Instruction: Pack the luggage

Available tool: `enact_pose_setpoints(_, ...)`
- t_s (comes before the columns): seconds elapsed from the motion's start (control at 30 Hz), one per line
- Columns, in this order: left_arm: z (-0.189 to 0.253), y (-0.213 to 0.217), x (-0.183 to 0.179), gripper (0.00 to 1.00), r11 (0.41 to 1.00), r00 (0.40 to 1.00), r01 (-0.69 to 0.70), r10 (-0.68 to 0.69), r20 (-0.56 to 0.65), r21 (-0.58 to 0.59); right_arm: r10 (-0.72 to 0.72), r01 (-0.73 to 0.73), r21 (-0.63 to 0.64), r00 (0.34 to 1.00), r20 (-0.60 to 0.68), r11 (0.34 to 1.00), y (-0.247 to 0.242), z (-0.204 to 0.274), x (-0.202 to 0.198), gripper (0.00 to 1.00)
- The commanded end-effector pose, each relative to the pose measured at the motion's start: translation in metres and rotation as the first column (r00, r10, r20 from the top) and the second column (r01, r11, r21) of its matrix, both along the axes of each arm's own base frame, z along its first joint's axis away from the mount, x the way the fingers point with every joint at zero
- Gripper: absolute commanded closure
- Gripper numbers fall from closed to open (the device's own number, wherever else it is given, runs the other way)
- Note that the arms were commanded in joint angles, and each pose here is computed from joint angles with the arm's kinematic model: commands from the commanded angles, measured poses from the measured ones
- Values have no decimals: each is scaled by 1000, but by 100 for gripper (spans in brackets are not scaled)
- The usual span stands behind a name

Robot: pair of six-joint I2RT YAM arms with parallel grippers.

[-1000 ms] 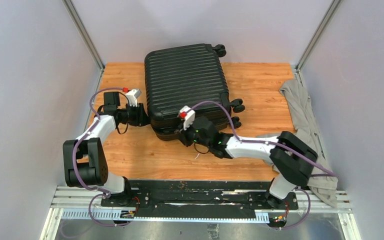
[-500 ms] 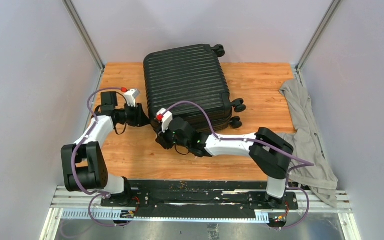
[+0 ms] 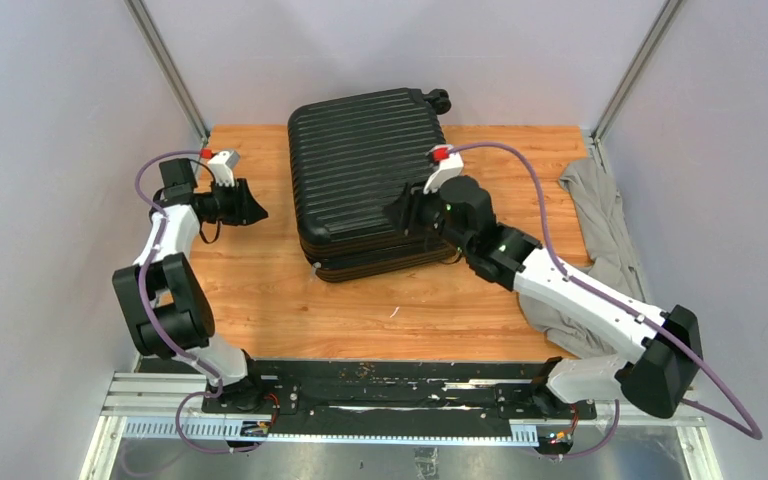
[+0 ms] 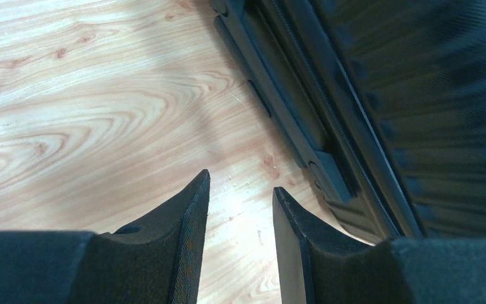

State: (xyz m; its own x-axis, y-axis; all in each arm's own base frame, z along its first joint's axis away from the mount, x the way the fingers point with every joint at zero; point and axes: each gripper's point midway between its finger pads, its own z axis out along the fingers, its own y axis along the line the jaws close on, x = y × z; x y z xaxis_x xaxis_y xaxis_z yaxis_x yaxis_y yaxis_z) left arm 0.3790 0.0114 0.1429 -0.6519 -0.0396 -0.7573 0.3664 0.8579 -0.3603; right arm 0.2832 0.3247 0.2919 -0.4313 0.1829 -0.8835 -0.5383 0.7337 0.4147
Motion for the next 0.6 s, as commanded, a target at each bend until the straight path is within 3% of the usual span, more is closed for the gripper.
enact_pose_setpoints(0.0,-2,2,28,63,999,999,-31,31,25,13,-299,291,-105,952,-65,951,-71,-6,52,55)
enact_pose_setpoints(0.2,-27,-19,33,63,999,1000,3,-2,-23,34,-606,600,-135,796,-3,789,-177,20,172,57)
enact_pose_setpoints(0.3,-34,-37,29,63,999,998,39,-38,-46,36,-639,611,-229,765,-77,758,-194,-22,229,62)
enact_pose_setpoints(0.47,-38,-71,21,63,992,991,122,-120,-51,43,-585,504,-328,779,-227,799,-179,-80,286,65)
enact_pose_setpoints(0.57,-40,-88,16,64,984,984,172,-169,-60,40,-472,398,-273,825,-311,876,-147,-98,304,67)
